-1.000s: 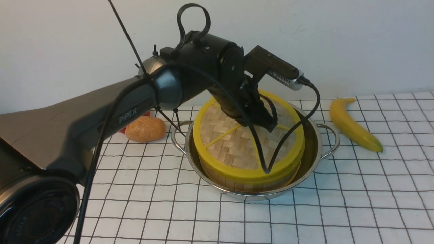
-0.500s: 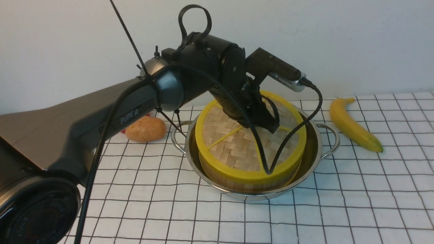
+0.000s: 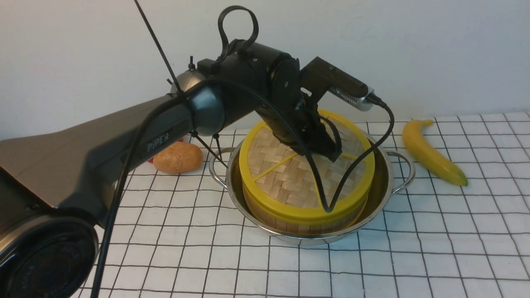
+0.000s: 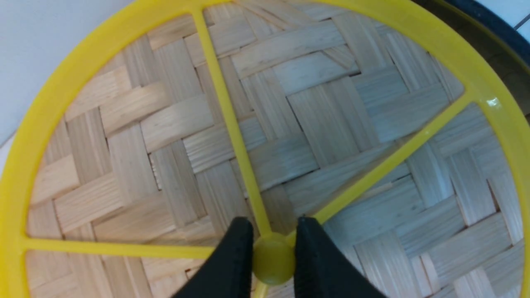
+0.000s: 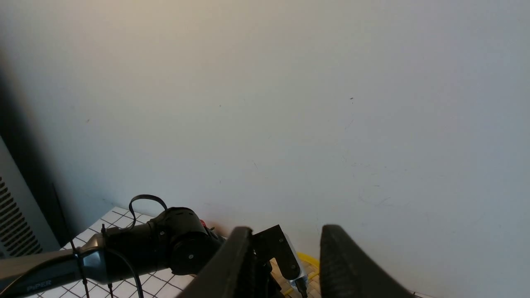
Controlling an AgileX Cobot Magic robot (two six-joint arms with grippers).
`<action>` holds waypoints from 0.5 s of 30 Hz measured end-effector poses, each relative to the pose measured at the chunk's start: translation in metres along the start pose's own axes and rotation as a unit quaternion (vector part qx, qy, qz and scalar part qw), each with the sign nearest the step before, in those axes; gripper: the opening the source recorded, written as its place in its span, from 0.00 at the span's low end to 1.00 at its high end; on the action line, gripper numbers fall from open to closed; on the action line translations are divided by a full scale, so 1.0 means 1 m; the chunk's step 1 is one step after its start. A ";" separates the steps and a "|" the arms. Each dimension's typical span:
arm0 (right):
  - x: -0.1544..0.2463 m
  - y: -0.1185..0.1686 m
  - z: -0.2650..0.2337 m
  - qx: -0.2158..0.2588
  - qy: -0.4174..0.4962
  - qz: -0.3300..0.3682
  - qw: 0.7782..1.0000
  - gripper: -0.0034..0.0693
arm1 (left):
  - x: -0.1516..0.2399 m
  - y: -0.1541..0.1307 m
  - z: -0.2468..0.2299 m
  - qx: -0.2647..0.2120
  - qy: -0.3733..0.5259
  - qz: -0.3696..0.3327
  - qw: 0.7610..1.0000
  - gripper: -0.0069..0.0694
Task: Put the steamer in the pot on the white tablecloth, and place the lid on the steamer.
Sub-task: 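Place the yellow bamboo steamer lid onto the steamer in the pot with the left gripper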
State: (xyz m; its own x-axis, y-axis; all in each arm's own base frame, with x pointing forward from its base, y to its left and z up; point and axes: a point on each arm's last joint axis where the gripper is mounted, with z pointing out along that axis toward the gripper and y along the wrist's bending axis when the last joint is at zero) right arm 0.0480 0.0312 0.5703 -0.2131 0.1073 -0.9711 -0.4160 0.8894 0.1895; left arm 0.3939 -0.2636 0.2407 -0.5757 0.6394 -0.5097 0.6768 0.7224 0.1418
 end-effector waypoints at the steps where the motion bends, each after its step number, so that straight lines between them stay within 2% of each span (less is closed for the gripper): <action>1: 0.000 0.000 0.000 0.000 0.000 0.000 1.000 0.38 | 0.000 0.000 0.000 0.000 0.000 0.000 1.000 0.24; 15: 0.000 0.000 0.000 0.000 0.000 0.007 1.000 0.38 | 0.002 -0.001 0.012 0.001 0.004 0.001 1.000 0.24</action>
State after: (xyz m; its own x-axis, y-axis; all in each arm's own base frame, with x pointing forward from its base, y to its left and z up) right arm 0.0480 0.0312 0.5703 -0.2192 0.1204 -0.9682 -0.4128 0.8877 0.2038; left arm 0.3974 -0.2660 0.2294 -0.5778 0.6424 -0.5035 0.6784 0.7209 0.1413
